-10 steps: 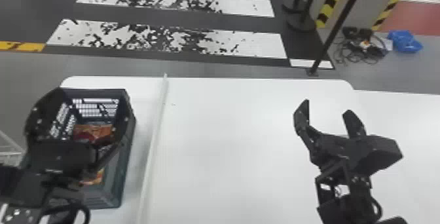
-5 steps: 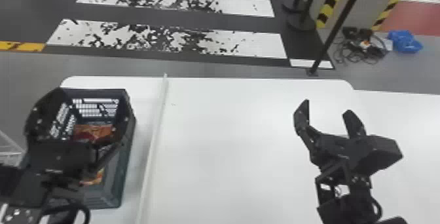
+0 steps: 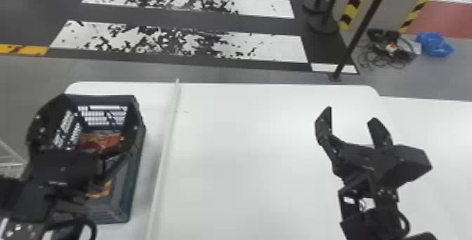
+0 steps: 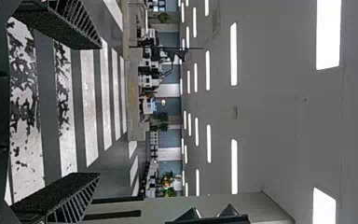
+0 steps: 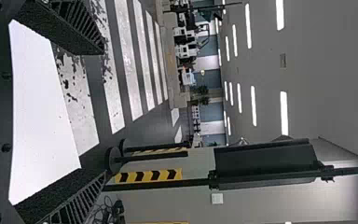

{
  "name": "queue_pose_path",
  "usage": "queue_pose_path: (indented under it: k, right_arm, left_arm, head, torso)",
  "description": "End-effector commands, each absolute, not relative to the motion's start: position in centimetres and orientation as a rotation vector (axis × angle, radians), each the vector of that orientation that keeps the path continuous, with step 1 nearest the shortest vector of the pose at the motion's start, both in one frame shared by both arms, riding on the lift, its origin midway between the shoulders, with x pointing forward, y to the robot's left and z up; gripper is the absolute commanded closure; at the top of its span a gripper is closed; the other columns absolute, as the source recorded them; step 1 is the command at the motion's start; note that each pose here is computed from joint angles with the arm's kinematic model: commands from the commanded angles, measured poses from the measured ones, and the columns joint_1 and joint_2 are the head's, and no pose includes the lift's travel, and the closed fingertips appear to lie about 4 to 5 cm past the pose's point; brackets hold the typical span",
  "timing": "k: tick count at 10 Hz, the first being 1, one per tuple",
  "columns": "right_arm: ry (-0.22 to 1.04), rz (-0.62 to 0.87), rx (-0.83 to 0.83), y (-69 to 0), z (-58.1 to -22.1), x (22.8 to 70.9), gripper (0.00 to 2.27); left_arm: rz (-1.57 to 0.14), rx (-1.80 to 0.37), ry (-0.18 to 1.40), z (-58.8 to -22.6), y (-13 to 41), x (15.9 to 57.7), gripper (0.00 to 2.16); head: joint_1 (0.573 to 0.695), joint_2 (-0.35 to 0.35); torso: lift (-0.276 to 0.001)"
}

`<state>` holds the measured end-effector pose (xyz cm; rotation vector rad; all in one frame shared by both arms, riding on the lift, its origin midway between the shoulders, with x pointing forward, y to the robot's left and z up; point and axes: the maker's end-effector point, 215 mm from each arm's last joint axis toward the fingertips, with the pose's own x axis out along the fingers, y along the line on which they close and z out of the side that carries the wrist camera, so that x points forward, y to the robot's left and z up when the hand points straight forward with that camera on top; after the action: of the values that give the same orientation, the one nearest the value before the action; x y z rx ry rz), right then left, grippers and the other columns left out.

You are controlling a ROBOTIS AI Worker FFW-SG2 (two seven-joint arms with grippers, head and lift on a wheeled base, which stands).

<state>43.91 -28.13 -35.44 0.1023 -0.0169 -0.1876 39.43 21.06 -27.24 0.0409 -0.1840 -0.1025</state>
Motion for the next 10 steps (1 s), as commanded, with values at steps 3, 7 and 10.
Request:
queue_pose_path:
  k: [3, 7, 10]
  right_arm:
    - [-0.017, -0.188, 0.102, -28.13, -35.44, 43.90, 0.00]
    - [-0.017, -0.188, 0.102, -28.13, -35.44, 43.90, 0.00]
    - [-0.017, -0.188, 0.102, -28.13, -35.44, 43.90, 0.00]
  left_arm:
    - [-0.102, 0.041, -0.184, -27.24, 21.06, 39.43, 0.00]
    - [-0.102, 0.041, -0.184, -27.24, 21.06, 39.43, 0.00]
    - [-0.102, 0.041, -0.184, -27.24, 21.06, 39.43, 0.00]
  head:
    - [0.695, -0.096]
    - [0.695, -0.096]
    - [0.695, -0.096]
  torso:
    - [-0.029]
    - [-0.029]
    - [-0.029]
